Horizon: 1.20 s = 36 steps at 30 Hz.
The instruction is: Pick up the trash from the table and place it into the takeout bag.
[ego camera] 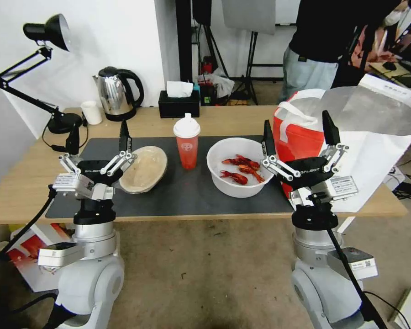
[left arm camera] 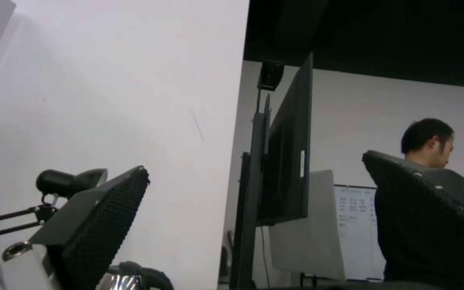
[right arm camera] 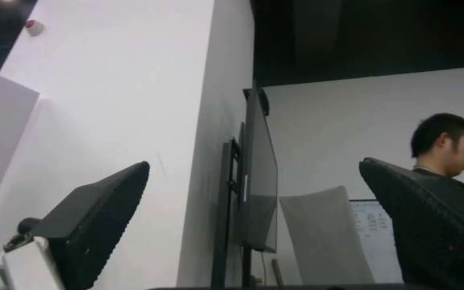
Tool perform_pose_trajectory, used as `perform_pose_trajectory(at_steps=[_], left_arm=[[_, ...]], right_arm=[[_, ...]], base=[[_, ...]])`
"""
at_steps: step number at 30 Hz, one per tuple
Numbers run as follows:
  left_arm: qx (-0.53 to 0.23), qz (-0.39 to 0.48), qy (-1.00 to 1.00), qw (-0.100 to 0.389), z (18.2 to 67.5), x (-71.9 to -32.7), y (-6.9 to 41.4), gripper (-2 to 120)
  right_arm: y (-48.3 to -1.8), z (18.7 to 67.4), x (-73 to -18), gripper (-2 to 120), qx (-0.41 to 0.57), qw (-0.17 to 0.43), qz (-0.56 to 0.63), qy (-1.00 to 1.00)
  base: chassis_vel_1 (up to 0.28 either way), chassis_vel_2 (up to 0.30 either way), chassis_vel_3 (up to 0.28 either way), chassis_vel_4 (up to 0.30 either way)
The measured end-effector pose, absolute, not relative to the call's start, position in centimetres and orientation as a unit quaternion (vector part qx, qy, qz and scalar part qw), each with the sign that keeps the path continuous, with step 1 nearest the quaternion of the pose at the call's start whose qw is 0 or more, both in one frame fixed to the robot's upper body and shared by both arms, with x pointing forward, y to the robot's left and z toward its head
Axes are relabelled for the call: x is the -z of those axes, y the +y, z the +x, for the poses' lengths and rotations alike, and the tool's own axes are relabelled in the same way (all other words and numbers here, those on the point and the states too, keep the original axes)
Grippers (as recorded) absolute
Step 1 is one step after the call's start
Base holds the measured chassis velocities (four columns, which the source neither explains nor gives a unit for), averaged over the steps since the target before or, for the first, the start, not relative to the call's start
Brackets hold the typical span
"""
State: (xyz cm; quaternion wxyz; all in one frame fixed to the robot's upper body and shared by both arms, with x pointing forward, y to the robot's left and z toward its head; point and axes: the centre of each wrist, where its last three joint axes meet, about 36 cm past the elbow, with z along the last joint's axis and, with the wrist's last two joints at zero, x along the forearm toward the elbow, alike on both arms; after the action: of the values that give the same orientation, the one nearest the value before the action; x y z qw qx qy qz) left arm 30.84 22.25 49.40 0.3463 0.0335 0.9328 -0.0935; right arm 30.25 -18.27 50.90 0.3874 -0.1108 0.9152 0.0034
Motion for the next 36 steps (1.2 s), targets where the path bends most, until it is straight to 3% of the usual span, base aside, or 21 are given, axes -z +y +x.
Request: perform_pose_trajectory(at_steps=[18, 27, 36], left_arm=[[0.095, 0.033, 0.933, 0.346, 30.6, -49.4, 22.2, 100], [0.095, 0.039, 0.933, 0.345, 30.4, -49.4, 22.2, 100], [0.097, 0.041, 0.931, 0.348, 30.6, -49.5, 22.2, 100]], right_arm=[[-19.3, 30.4, -51.1, 100, 0.009, 0.376, -0.162, 0.912], [-21.5, 31.3, -52.5, 100, 0.020, 0.318, -0.234, 0.918], [-24.0, 31.4, -54.8, 100, 0.035, 0.220, -0.318, 0.922]], base=[[0.000, 0.000, 0.000, 0.000], [0.000, 0.000, 0.000, 0.000], [0.000, 0.000, 0.000, 0.000]])
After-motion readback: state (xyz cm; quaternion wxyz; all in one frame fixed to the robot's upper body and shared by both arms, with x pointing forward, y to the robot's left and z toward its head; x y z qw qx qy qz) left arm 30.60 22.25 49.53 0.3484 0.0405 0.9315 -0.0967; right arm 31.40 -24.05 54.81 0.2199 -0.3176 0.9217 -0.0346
